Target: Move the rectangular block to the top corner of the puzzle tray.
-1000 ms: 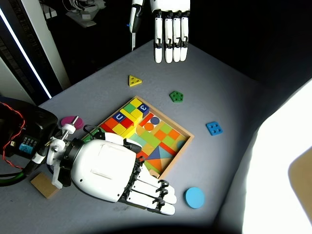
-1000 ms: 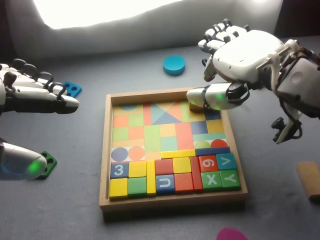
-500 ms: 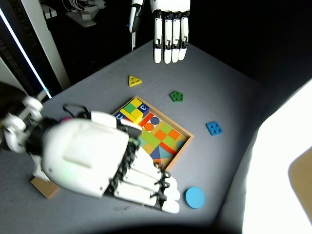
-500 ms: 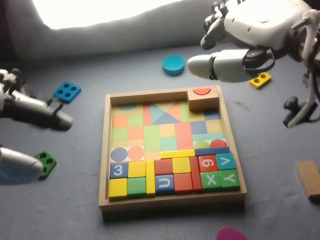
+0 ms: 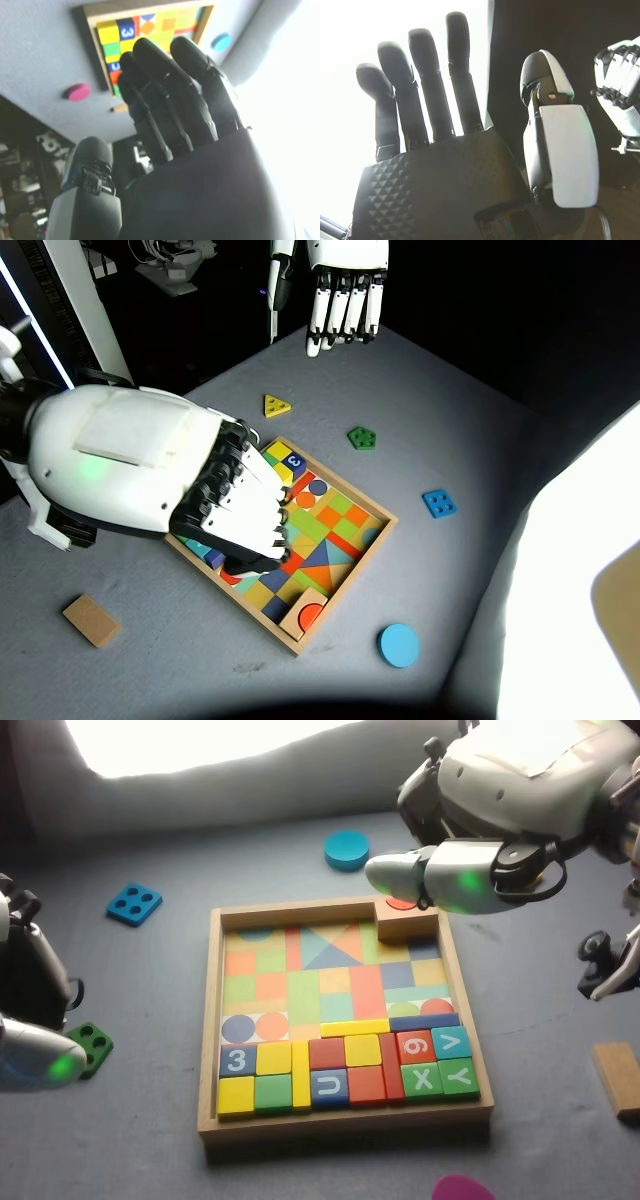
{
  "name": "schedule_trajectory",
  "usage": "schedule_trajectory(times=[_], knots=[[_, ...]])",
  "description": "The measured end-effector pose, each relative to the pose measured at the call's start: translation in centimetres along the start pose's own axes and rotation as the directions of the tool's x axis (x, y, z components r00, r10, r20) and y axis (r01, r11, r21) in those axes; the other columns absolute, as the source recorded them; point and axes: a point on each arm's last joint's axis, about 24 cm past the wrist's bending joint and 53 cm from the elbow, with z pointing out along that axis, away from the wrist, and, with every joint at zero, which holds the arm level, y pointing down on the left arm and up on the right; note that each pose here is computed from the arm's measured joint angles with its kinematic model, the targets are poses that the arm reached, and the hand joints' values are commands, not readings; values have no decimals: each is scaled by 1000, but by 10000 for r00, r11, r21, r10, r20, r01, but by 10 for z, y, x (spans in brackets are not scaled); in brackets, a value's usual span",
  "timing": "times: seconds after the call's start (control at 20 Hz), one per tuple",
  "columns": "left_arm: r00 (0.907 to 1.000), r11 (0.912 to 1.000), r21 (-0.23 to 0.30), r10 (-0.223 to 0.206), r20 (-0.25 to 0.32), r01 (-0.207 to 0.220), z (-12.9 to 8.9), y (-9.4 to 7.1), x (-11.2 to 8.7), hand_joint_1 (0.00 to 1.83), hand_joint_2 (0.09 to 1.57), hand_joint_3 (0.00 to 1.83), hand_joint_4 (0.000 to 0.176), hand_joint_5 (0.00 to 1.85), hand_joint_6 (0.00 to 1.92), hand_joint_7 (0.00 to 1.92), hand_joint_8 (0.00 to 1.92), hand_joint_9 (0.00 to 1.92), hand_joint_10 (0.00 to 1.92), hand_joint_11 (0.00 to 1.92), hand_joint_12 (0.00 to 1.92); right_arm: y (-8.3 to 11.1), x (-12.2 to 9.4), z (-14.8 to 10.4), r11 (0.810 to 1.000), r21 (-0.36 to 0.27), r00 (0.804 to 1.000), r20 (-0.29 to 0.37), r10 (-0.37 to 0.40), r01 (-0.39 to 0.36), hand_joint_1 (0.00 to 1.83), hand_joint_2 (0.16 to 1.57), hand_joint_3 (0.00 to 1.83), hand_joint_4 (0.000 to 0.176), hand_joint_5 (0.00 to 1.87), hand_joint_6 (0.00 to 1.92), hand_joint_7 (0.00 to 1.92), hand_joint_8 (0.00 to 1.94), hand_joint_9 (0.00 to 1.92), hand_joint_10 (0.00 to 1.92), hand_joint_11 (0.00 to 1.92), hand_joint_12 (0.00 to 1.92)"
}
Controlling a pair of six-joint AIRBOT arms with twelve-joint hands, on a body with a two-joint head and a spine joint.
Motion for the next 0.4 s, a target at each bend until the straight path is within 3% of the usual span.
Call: schedule_trajectory(times=[0.15, 0.25, 0.4], knots=[[9999, 9999, -93, -119, 66, 120, -1, 7, -3, 61, 1346, 2, 0, 775, 1508, 977, 1442, 933, 1706, 737, 1903, 4, 2, -2, 10000, -88, 10000, -69, 3, -3, 0, 1247, 1, 0, 1017, 1745, 1115, 1746, 1139, 1921, 996, 1921], [9999, 9999, -86, -115, 58, 116, -1, 6, -3, 72, 1343, 1, 0, 759, 1590, 948, 1553, 934, 1773, 766, 1920, 4, 2, -2, 10000, -81, 10000, -63, -6, 5, 0, 1248, 1, 0, 1017, 1753, 1165, 1754, 1204, 1921, 1036, 1921], [9999, 9999, -80, -109, 59, 110, 0, 6, -3, 106, 1341, 0, 0, 750, 1616, 936, 1563, 929, 1783, 779, 1921, 4, 2, -2, 10000, -84, 10000, -62, 45, -45, 0, 1249, 1, 0, 1009, 1801, 1158, 1799, 1206, 1921, 1032, 1921]])
